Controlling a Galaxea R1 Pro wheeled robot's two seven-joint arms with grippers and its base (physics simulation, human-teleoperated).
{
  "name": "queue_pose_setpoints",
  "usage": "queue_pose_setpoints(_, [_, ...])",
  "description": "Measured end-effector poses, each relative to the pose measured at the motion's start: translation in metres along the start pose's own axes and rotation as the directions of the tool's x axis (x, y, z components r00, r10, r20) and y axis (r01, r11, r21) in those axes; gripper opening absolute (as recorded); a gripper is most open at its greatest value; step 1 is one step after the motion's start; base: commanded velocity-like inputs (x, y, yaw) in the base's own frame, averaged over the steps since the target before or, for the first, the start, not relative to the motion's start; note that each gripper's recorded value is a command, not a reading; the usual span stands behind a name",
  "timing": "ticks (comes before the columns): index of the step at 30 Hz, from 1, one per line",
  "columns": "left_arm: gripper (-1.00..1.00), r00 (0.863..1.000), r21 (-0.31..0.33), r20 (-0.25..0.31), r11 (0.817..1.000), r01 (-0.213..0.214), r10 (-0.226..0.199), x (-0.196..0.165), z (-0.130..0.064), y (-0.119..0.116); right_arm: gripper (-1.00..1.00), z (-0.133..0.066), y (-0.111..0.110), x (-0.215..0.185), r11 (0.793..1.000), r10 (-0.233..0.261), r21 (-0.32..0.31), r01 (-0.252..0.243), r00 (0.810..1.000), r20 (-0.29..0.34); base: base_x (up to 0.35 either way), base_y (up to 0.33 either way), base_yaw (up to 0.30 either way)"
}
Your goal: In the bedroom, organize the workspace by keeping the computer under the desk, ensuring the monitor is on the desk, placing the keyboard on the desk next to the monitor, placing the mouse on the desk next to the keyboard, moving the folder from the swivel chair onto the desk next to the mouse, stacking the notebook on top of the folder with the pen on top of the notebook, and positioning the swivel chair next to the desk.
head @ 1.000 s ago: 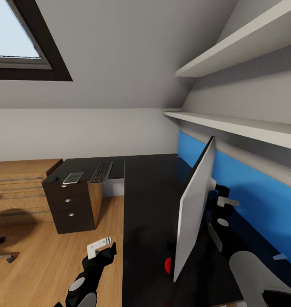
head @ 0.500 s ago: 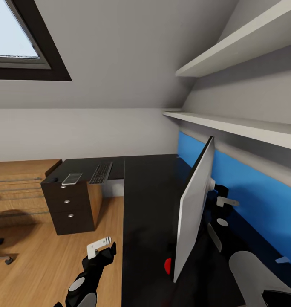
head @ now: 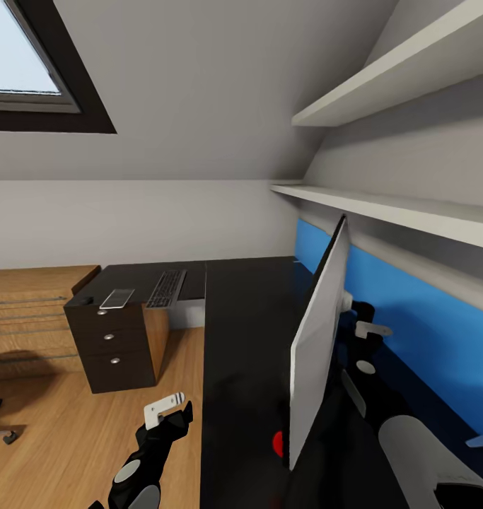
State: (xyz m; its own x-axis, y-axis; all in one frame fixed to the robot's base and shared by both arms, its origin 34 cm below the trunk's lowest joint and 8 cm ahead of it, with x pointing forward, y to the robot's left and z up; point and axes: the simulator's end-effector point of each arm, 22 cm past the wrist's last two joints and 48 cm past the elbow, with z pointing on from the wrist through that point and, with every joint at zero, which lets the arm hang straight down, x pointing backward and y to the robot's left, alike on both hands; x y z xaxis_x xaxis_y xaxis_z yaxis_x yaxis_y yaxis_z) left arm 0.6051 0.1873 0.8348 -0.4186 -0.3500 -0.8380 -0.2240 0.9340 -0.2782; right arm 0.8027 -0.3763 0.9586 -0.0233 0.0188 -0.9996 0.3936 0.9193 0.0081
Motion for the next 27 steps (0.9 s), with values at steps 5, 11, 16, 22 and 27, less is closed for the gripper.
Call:
queue_pose_setpoints(5, [1.00,1.000,0.000,0.000,1.000,0.000,0.000,-0.0001,0.0000,0.0000,-1.00,-0.0005,0.0023,-0.0011,1.000,0.014,-0.001,-0.014,1.000,0.001,0.000,0.000,0.000])
queue_pose_setpoints(11, [1.00,1.000,0.000,0.000,1.000,0.001,-0.001,0.0001,0.0002,0.0000,-1.00,-0.0006,0.0024,0.0000,1.000,0.018,0.000,-0.018,1.000,-0.002,0.000,0.000,0.000])
queue_pose_setpoints(16, [1.00,1.000,-0.001,-0.003,1.000,0.000,0.000,0.0011,0.0007,0.0004,-1.00,-0.0004,0.0017,0.0035,1.000,0.022,0.003,-0.022,1.000,-0.008,0.000,0.000,0.000])
queue_pose_setpoints(22, [1.00,1.000,-0.003,-0.007,1.000,-0.001,0.001,0.0028,0.0016,0.0013,-1.00,0.0003,0.0025,0.0034,1.000,0.015,0.001,-0.015,1.000,-0.005,0.000,0.000,-0.029])
queue_pose_setpoints(27, [1.00,1.000,-0.005,-0.010,1.000,-0.002,0.002,0.0041,0.0023,0.0022,-1.00,0.0008,0.0020,0.0046,1.000,0.014,0.002,-0.014,1.000,-0.005,0.000,0.000,-0.019])
